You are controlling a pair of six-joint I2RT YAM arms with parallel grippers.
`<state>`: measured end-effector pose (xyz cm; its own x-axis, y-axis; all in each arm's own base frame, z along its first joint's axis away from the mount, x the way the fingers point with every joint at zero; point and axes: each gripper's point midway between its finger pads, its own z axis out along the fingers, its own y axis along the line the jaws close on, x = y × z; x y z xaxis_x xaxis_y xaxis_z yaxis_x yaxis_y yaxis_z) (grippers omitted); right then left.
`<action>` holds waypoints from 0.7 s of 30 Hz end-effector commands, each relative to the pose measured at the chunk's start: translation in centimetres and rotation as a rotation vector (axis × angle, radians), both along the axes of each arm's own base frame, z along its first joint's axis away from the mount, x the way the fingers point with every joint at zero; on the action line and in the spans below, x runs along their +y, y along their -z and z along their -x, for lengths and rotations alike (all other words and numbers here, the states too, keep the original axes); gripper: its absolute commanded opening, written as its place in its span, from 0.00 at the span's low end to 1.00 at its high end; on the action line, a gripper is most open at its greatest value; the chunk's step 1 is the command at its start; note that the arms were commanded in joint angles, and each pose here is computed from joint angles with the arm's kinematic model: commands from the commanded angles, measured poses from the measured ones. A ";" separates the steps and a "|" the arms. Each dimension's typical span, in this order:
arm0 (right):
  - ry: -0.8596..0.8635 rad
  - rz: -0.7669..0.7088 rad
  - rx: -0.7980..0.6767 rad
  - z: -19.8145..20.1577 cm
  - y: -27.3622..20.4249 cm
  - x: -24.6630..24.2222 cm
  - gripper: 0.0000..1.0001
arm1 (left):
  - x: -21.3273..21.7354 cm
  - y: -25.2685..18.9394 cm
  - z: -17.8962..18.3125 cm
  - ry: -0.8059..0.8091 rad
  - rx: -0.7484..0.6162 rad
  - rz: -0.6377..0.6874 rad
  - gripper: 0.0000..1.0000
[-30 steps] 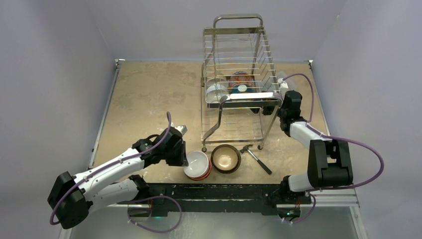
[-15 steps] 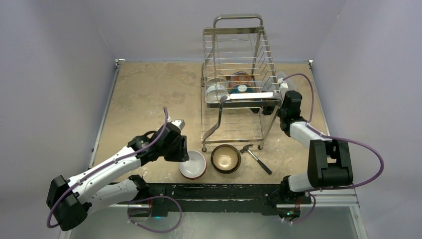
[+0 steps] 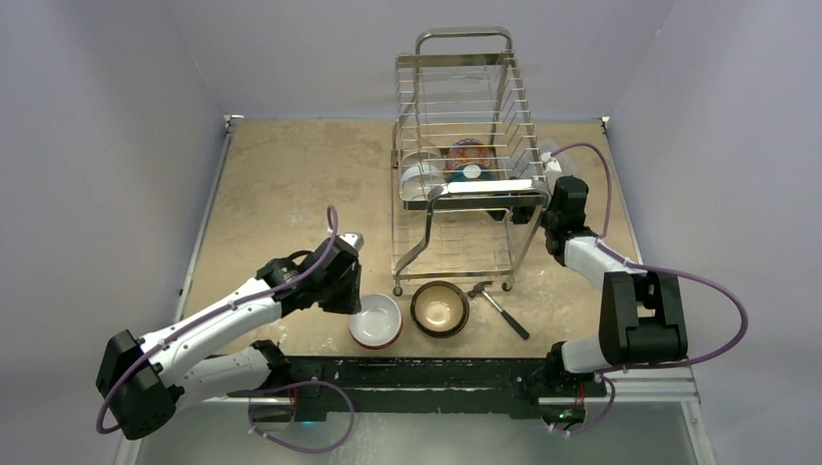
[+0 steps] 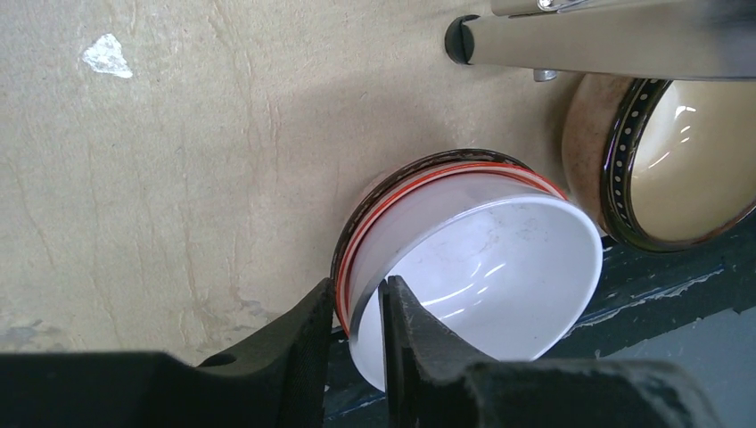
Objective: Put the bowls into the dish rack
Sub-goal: Pick up the bowl from the center of the board.
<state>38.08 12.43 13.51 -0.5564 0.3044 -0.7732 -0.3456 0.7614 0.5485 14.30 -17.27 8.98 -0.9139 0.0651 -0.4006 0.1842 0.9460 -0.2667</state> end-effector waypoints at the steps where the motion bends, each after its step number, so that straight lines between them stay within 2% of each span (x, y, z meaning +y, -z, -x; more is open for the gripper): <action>1: -0.013 0.006 -0.075 -0.5 -2.6 0.1 0.83 | -0.4 -1.2 -0.7 0.028 -0.041 -0.010 0.21; 6: -0.010 0.011 -0.081 -0.6 -2.9 0.0 0.83 | -0.5 -1.9 -0.9 0.035 -0.063 -0.003 0.06; 9: -0.003 0.024 -0.074 -0.6 -2.7 -0.2 0.83 | -0.6 -2.6 -1.1 0.040 -0.080 0.010 0.00; 21: 0.002 0.030 -0.087 -0.6 -3.4 -0.3 0.84 | -1.8 -6.2 -1.6 0.048 -0.169 0.129 0.00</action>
